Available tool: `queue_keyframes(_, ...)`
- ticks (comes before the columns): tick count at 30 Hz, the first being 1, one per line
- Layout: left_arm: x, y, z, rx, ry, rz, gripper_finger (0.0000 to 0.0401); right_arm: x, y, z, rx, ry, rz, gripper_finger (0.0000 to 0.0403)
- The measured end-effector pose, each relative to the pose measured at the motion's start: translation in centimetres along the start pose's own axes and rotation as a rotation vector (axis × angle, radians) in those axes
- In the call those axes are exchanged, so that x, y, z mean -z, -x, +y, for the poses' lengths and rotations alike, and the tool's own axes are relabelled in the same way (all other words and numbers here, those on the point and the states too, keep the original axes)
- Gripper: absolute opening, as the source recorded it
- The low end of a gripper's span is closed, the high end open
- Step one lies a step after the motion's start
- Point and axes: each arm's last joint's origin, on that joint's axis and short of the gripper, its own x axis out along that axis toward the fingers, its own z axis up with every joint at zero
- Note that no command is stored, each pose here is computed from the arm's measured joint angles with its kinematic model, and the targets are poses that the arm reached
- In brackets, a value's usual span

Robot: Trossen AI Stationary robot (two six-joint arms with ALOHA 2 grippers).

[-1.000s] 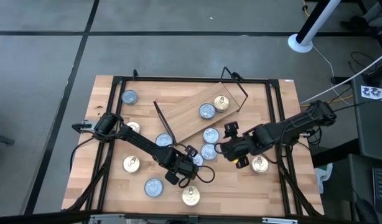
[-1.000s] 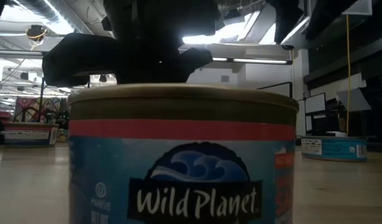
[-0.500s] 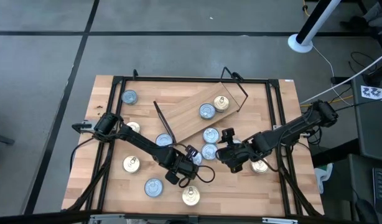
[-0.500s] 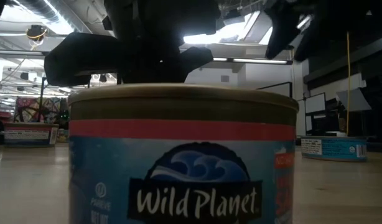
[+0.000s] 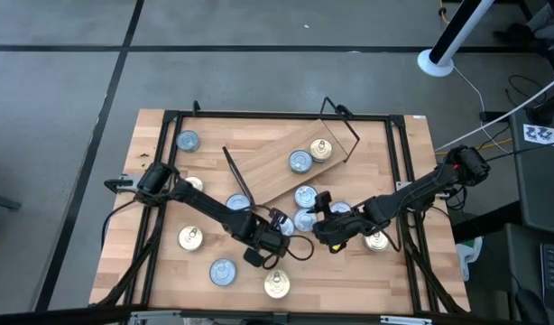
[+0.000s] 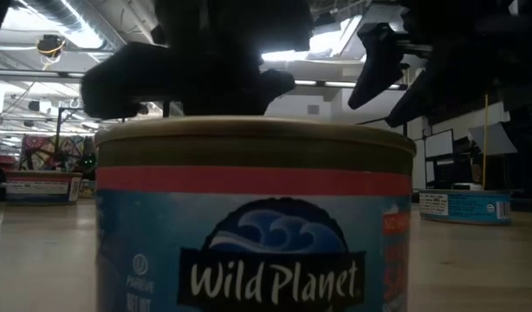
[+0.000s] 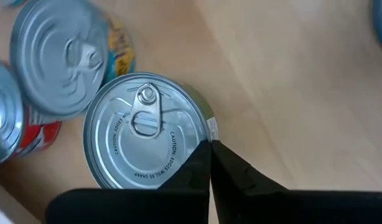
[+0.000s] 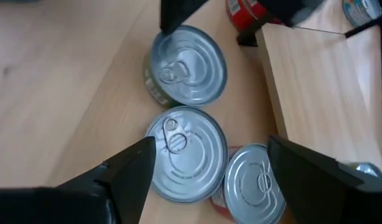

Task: Stack canned seafood by type on shelf
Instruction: Stack the green tuna can on the shelf on top of the other green tuna can

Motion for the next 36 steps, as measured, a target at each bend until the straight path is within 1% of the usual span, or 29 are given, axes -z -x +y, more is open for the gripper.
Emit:
queue_keyframes(5,0.1,-0.2,0.8,-0.008,0.068,-0.005,0.0000,0.2,-0.5,0.3,-0.005,0.147,0.020,0.0308)
queue_keyframes(7,0.0,-0.1,1.1,-0.012,0.087,-0.017,0.0000,0.0,-1.0,0.5,0.002,0.182,0.018,0.0308)
queue_keyframes(10,-0.2,0.4,1.7,-0.022,0.118,-0.047,0.0000,0.2,-1.9,0.8,0.031,0.225,0.051,0.0308)
queue_keyframes(13,-0.3,0.9,2.3,-0.030,0.149,-0.074,0.0000,0.2,-2.7,1.1,0.045,0.228,0.056,0.0308)
queue_keyframes(19,-0.2,0.9,3.3,-0.036,0.223,-0.080,0.0000,-0.3,-3.8,1.5,0.062,0.203,0.007,0.0308)
queue_keyframes(24,0.0,0.8,4.1,-0.044,0.270,-0.086,0.0000,-0.2,-4.8,1.9,0.087,0.199,0.019,0.0308)
queue_keyframes(30,-0.1,0.6,4.8,-0.052,0.310,-0.106,0.0000,0.2,-6.1,2.4,0.164,0.184,0.063,0.0308)
queue_keyframes(36,-0.1,0.6,5.3,-0.057,0.351,-0.119,0.0000,0.2,-6.5,2.6,0.179,0.177,0.060,0.0308)
